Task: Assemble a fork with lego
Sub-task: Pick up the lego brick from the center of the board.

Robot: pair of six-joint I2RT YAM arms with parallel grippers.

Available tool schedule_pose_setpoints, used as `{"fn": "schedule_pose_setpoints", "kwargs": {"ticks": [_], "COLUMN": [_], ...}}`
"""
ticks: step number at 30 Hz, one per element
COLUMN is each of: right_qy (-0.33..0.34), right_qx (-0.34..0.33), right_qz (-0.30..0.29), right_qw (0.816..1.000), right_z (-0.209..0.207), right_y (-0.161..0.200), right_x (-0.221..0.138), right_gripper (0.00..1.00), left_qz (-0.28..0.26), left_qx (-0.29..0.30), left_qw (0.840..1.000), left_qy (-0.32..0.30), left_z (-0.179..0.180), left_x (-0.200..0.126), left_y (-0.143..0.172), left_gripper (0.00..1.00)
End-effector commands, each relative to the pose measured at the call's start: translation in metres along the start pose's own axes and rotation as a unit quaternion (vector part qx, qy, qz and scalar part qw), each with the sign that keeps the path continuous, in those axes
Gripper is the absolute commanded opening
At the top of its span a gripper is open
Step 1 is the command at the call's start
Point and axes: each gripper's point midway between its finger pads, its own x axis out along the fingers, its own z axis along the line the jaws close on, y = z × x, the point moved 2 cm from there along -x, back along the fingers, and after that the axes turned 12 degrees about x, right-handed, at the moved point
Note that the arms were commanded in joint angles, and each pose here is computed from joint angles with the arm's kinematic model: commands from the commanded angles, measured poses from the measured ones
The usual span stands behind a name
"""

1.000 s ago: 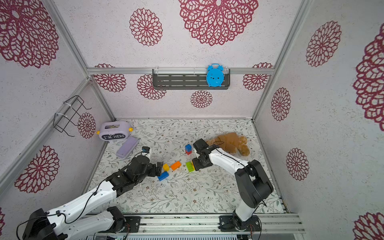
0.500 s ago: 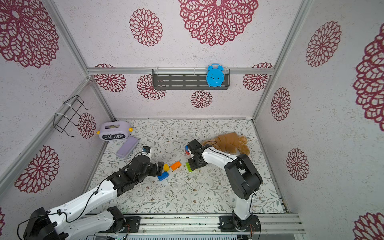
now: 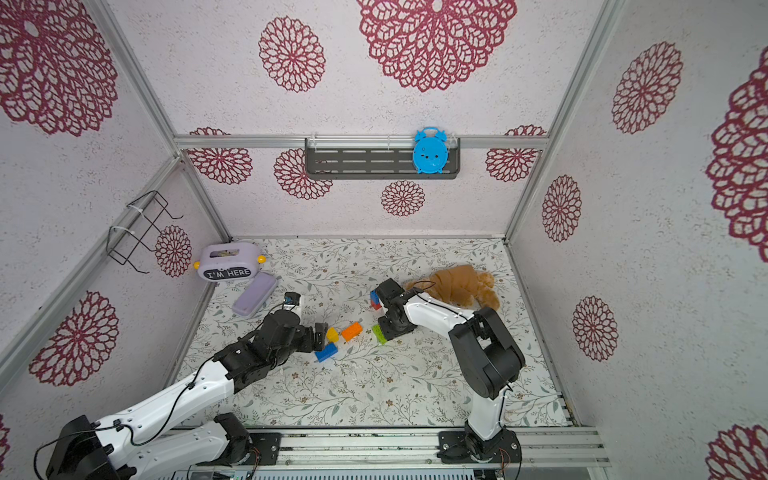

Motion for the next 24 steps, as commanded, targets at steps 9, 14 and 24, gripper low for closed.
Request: {"fn": "schedule_pose_setpoints", "kwargs": {"ticks": [9, 14, 24], "right_qy": [-0.062, -0.055, -0.014], "right_qx": [0.019, 0.019, -0.017], "right_qz": [-0.016, -0.007, 0.001], "right_qw": [0.998, 0.998, 1.0], "right_z": [-0.006, -0.011, -0.022], "right_y": [-0.005, -0.002, -0.003], "right_x": [-0.017, -0.011, -0.003], "right_gripper": [0.52, 0.5, 0.5], "left_qz": [-0.002, 0.003, 0.009], "left_qx": [0.001, 0.004, 0.013], "left_qw": [1.0, 1.0, 1.0], "left_qy": [-0.005, -0.003, -0.002], "left_z": [0.001, 0.0, -0.002], "left_x": [0.001, 0.003, 0.006], "left_y": [-0.008, -0.008, -0.009], "left_gripper": [0.97, 0.97, 0.97]}}
